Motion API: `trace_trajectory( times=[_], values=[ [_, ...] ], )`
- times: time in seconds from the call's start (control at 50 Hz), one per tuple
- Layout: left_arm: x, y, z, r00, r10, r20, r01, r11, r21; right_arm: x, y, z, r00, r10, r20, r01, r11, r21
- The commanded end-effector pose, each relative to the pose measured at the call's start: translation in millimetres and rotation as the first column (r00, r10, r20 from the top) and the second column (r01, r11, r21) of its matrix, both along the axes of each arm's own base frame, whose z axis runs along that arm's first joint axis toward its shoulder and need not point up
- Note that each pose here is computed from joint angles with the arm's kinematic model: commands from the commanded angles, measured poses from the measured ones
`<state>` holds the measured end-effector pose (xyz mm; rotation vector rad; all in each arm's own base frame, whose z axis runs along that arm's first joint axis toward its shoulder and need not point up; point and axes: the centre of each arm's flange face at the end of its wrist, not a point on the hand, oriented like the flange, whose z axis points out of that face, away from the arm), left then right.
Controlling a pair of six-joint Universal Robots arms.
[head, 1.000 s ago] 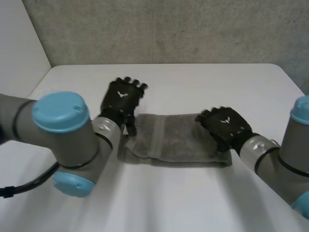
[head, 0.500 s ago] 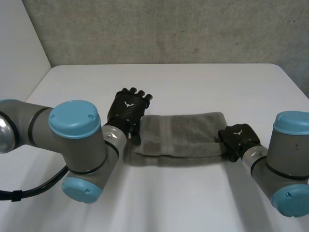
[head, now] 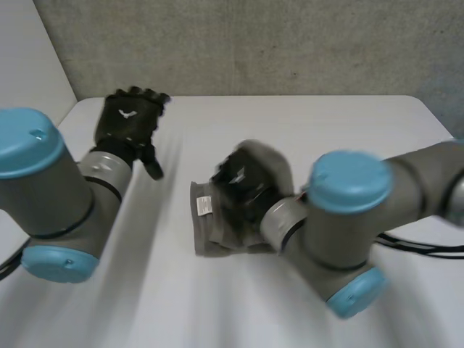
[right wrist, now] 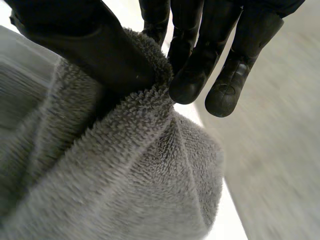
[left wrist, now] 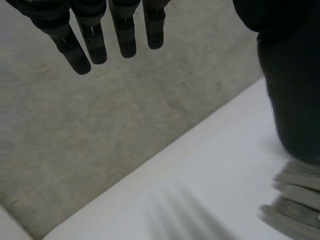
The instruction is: Fold the towel.
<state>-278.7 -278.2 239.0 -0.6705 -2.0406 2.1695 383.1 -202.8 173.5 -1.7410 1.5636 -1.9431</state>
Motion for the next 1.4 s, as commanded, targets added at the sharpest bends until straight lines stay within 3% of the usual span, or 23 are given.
trace_trajectory(
  times=[0.02, 0.16, 0.22, 0.26, 0.38, 0.5, 0.6, 0.9, 1.08, 1.18, 1.28, 1.38, 1.4],
  values=[
    [14.4, -9.6, 6.8, 0.996, 0.041, -0.075, -0.04, 0.999, 0.013, 18.3, 34.7, -35.1, 0.975, 0.206, -0.083, -0.205, 0.979, 0.023],
    [13.1, -6.6, 1.6, 0.997, 0.03, -0.07, -0.028, 0.999, 0.029, 11.4, 26.0, -27.4, 0.989, 0.142, -0.043, -0.14, 0.989, 0.047],
    [10.7, -6.1, -0.6, 0.997, 0.023, -0.07, -0.02, 0.999, 0.029, 6.3, 23.5, -0.6, 0.993, 0.101, 0.059, -0.106, 0.991, 0.083],
    [8.9, -7.2, -0.7, 0.997, 0.019, -0.074, -0.017, 1.0, 0.026, -5.7, 10.9, 23.6, 0.983, 0.027, 0.179, -0.055, 0.986, 0.155],
    [-7.3, -4.0, -7.6, 0.997, -0.021, -0.075, 0.024, 0.999, 0.033, -39.8, -29.5, 52.2, 0.925, -0.176, 0.337, 0.072, 0.952, 0.299],
    [-31.0, 5.1, -24.0, 0.993, -0.084, -0.081, 0.09, 0.994, 0.07, -66.8, -51.1, 44.4, 0.882, -0.338, 0.329, 0.176, 0.883, 0.435],
    [-51.5, 16.3, -44.3, 0.988, -0.138, -0.069, 0.145, 0.983, 0.112, -71.7, -56.8, 36.7, 0.863, -0.387, 0.324, 0.194, 0.847, 0.495],
    [-64.0, 24.3, -126.6, 0.985, -0.172, 0.033, 0.155, 0.943, 0.293, -64.5, -62.3, -52.1, 0.897, -0.423, 0.13, 0.257, 0.738, 0.624],
    [-62.4, 26.4, -121.2, 0.984, -0.172, 0.04, 0.151, 0.939, 0.31, -66.2, -64.7, -44.2, 0.899, -0.421, 0.118, 0.277, 0.757, 0.592],
    [-61.3, 25.6, -87.1, 0.986, -0.166, 0.009, 0.158, 0.954, 0.254, -69.5, -65.2, -1.6, 0.882, -0.424, 0.205, 0.268, 0.81, 0.522],
    [-56.1, 26.0, -52.1, 0.988, -0.154, -0.022, 0.155, 0.969, 0.193, -79.3, -66.1, 43.3, 0.849, -0.441, 0.292, 0.286, 0.847, 0.448],
    [-35.0, 23.7, 5.2, 0.992, -0.105, -0.07, 0.112, 0.989, 0.097, -101.6, -68.8, 95.1, 0.773, -0.497, 0.394, 0.369, 0.857, 0.359],
    [-34.9, 23.7, 5.4, 0.992, -0.105, -0.07, 0.112, 0.989, 0.097, -101.7, -68.8, 95.2, 0.773, -0.498, 0.394, 0.369, 0.857, 0.359]
  ],
)
